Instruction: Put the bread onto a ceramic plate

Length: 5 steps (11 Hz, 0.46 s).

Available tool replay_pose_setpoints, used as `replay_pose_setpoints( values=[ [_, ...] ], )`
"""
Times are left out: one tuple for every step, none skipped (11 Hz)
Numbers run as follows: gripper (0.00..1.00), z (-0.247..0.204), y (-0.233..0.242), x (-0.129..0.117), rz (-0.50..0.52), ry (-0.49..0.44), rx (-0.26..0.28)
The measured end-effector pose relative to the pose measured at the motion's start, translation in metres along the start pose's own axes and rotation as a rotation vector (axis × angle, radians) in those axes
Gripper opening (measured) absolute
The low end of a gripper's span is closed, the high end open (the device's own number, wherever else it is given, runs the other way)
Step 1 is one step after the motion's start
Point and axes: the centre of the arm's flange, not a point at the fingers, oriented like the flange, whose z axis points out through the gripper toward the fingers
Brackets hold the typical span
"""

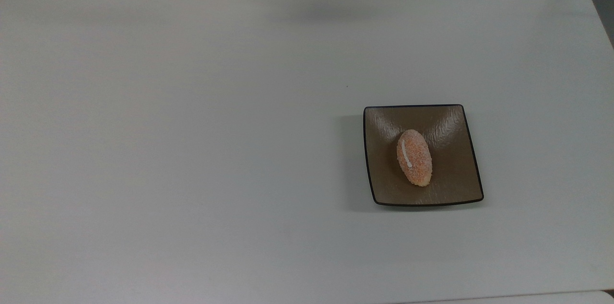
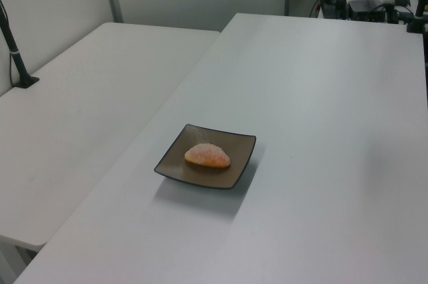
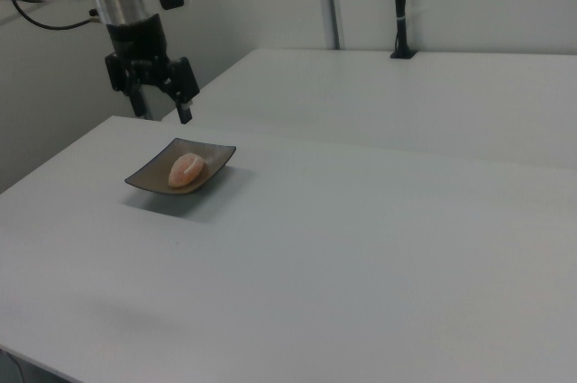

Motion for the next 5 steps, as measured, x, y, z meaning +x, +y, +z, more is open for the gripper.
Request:
replay_pose_setpoints(
  values=[
    [1.0,-0.0002,0.0071,0.0049,-0.007,0.039,0.0],
    [1.0,0.0023,0.0114,0.0102,-0.011,0.072,-0.001],
    [1.0,0.0059,0.0117,0.0131,-0.012,0.083,-0.002],
    [1.0,0.0086,0.0104,0.0142,-0.014,0.084,-0.002],
    [1.0,0.0093,0.0093,0.0144,-0.016,0.084,-0.001]
  ],
)
